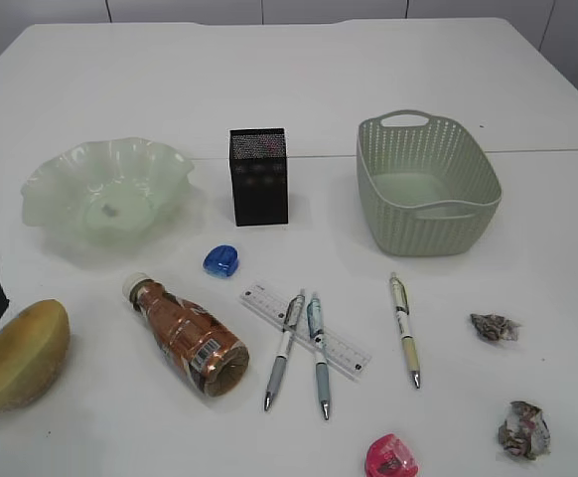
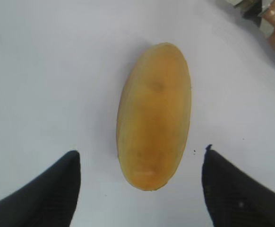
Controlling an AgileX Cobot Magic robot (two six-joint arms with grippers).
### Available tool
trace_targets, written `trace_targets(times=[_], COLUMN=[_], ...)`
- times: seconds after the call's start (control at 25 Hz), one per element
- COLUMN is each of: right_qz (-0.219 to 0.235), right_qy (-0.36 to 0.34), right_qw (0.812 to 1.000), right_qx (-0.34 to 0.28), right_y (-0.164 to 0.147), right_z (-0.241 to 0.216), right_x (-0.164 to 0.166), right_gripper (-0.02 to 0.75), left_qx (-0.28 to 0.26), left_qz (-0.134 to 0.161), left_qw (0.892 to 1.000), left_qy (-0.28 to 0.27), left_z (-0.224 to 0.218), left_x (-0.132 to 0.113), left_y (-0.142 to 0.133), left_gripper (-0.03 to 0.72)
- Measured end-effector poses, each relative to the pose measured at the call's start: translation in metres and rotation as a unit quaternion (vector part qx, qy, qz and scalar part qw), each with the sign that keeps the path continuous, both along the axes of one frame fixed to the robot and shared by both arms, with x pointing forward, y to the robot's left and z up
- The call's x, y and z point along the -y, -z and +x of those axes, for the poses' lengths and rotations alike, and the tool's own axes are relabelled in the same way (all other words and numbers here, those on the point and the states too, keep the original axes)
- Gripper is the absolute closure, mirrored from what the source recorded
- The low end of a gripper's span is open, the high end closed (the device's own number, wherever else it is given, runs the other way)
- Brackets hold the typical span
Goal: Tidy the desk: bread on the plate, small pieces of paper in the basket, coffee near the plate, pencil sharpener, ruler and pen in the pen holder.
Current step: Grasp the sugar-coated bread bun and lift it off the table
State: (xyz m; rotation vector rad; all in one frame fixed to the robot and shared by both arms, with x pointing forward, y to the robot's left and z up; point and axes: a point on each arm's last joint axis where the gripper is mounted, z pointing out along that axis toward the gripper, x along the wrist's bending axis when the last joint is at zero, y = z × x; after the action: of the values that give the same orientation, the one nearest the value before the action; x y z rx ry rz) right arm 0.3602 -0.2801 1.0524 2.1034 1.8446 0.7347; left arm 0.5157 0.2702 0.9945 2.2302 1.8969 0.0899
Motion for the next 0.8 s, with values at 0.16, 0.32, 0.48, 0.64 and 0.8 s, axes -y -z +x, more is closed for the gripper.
trace_targets(times=[0.16,0.32,0.48,0.64,0.8], right_qz=[0.003,0.005,0.006,0.006,0.007], right_qy=[0.001,0.002,0.002,0.002,0.003], right_qw=[1.0,1.0,1.0,1.0,1.0], right_qx=[0.003,0.014,0.014,0.014,0.023], right_y=[0.0,-0.001,-0.001,-0.002,-0.002], right_z=[0.001,0.002,0.002,0.002,0.004], right_x=[0.0,-0.001,-0.001,-0.001,-0.001], right_gripper=[0.174,0.174,0.174,0.174,0.174], left_qx=[-0.007,-0.02,-0.013,-0.022,-0.032], left_qz=[0.004,0.007,0.012,0.015,0.017], left_qw=[0.999,0.998,0.997,0.997,0.997], left_qy=[0.041,0.066,0.071,0.071,0.07], left_z=[0.005,0.011,0.016,0.021,0.026], left_x=[0.01,0.021,0.023,0.023,0.024], left_y=[0.01,0.026,0.033,0.047,0.061], left_gripper=[0.037,0.02,0.018,0.018,0.018])
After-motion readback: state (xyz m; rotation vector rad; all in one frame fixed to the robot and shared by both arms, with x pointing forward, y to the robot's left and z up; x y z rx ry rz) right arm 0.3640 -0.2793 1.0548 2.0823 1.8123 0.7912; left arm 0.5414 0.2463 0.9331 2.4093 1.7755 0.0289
